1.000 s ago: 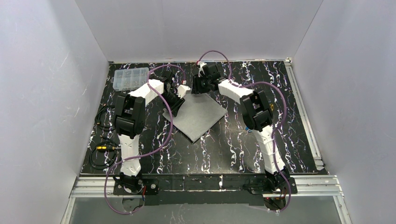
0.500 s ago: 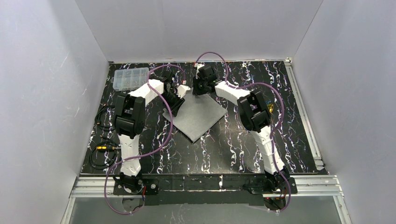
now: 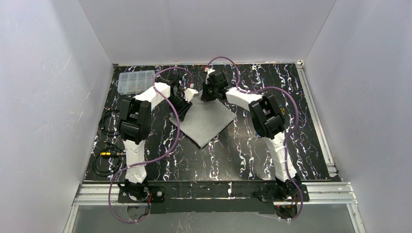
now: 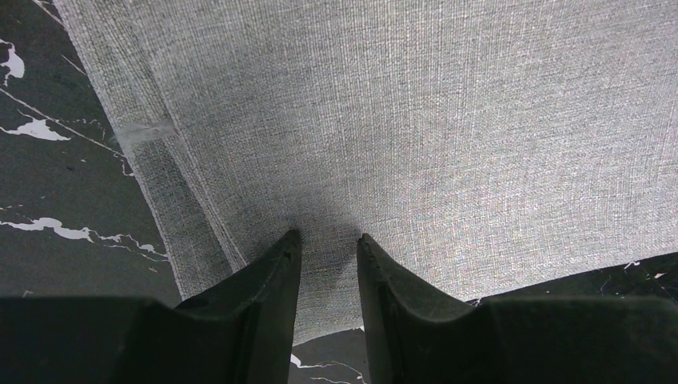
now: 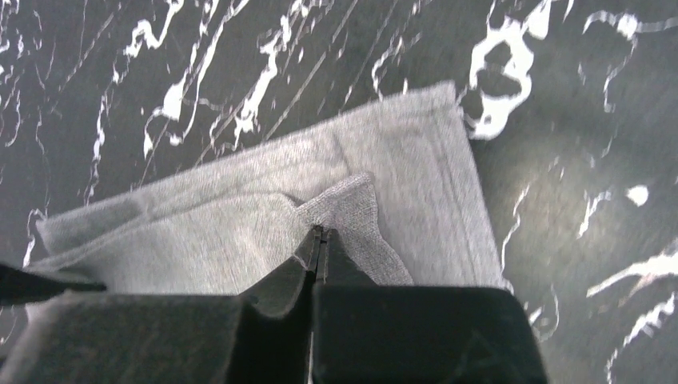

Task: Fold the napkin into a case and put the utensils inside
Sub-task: Pick up the top corner of the square-folded napkin from the center of the board, then fold the top corner of the square-folded napkin at the center of the board, then smooth out the top corner of the square-folded napkin at the center of the board.

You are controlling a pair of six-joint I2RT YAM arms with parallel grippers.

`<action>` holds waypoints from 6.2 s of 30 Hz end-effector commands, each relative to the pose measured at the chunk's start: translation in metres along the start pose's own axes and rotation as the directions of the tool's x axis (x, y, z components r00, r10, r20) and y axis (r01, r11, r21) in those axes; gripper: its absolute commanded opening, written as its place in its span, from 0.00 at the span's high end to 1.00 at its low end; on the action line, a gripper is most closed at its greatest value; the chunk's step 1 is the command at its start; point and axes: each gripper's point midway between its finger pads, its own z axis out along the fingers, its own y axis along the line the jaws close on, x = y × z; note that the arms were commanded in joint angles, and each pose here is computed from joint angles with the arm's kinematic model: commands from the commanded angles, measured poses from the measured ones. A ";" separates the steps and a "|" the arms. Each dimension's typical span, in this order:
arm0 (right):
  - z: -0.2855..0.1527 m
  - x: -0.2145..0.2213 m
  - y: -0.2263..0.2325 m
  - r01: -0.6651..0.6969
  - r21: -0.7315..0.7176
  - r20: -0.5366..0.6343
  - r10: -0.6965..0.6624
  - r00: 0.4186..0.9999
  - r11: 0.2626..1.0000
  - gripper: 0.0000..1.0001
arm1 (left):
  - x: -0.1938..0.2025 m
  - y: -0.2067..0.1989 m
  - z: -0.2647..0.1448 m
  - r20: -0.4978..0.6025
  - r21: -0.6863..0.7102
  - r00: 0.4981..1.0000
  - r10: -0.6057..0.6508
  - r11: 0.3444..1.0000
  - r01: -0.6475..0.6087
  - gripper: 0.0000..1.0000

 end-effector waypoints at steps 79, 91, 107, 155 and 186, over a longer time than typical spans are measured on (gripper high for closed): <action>-0.184 0.088 0.112 0.076 -0.185 -0.030 -0.083 0.996 0.980 0.47 | 0.020 -0.015 -0.049 -0.093 0.033 0.994 -0.063 0.997 0.067 0.65; -0.159 0.105 0.113 -0.054 -0.250 -0.127 0.022 0.992 0.967 0.60 | 0.028 -0.011 -0.046 -0.105 0.039 0.992 -0.069 0.997 0.073 0.72; -0.172 0.057 0.009 -0.387 -0.094 -0.084 0.380 0.921 0.917 0.78 | 0.028 -0.018 -0.058 -0.082 0.061 0.996 -0.020 0.998 0.025 1.00; -0.185 0.095 0.033 -0.408 -0.123 -0.201 0.380 0.903 0.905 0.39 | 0.037 -0.012 -0.075 -0.065 0.030 0.995 0.072 0.997 -0.070 0.99; -0.174 0.183 0.089 -0.538 -0.118 -0.392 0.458 0.797 0.835 0.49 | -0.011 -0.014 -0.040 0.022 0.075 0.999 -0.041 0.996 0.040 1.00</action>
